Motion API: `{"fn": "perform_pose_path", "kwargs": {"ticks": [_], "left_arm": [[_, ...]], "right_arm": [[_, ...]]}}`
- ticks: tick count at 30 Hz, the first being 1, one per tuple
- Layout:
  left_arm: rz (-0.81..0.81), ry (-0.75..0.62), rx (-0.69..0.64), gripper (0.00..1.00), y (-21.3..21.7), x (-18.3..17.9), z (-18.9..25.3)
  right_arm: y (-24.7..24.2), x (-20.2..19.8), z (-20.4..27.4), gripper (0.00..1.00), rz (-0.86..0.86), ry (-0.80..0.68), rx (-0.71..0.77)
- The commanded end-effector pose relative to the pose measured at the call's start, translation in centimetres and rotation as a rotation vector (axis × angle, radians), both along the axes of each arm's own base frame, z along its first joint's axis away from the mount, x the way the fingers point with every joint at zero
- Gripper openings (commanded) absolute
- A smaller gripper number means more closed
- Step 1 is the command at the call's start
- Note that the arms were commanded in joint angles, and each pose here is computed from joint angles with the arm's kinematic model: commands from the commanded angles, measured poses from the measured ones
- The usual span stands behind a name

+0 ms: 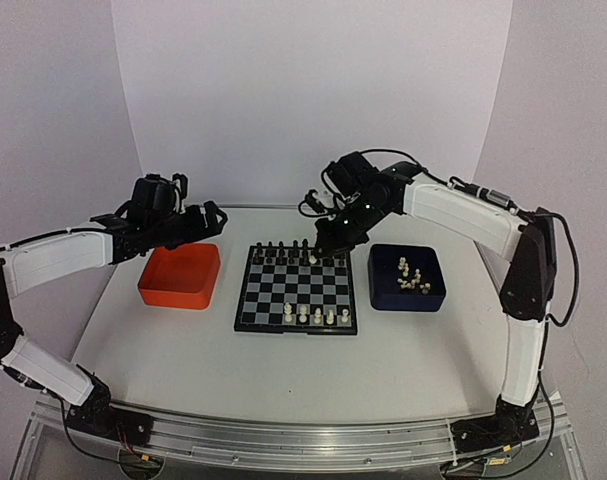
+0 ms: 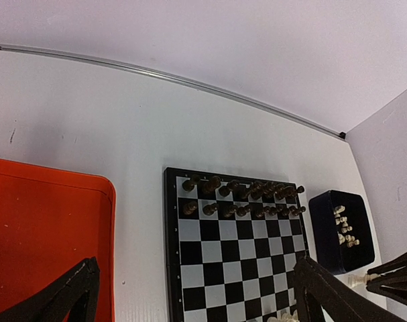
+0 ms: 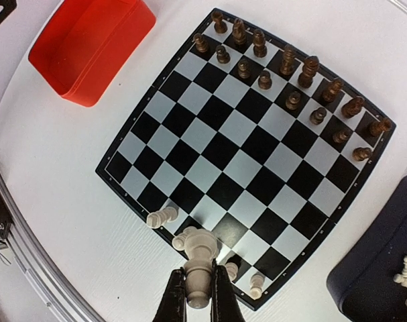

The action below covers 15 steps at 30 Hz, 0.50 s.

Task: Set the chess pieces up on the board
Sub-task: Pick up the chess piece from the storage box, then place the chess piece on the chessboard.

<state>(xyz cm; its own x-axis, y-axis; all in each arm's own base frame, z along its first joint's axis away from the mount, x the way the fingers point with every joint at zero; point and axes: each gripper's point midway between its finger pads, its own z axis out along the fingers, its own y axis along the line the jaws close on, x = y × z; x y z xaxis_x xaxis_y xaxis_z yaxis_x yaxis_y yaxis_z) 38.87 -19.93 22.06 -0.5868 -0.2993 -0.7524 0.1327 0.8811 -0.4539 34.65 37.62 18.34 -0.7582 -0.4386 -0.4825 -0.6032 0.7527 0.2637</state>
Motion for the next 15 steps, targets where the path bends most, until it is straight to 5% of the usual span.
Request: {"fn": "perform_pose_path", "kwargs": {"ticks": [1, 15], "left_arm": [[0.048, -0.017, 0.001, 1.0, 1.6, -0.5, 0.9], [0.139, 0.055, -0.028, 1.0, 4.5, -0.5, -0.9]], "right_arm": [[3.0, -1.5, -0.6, 0.0, 0.064, 0.043, 0.014], [8.9, -4.9, -5.6, 0.0, 0.252, 0.013, -0.155]]}}
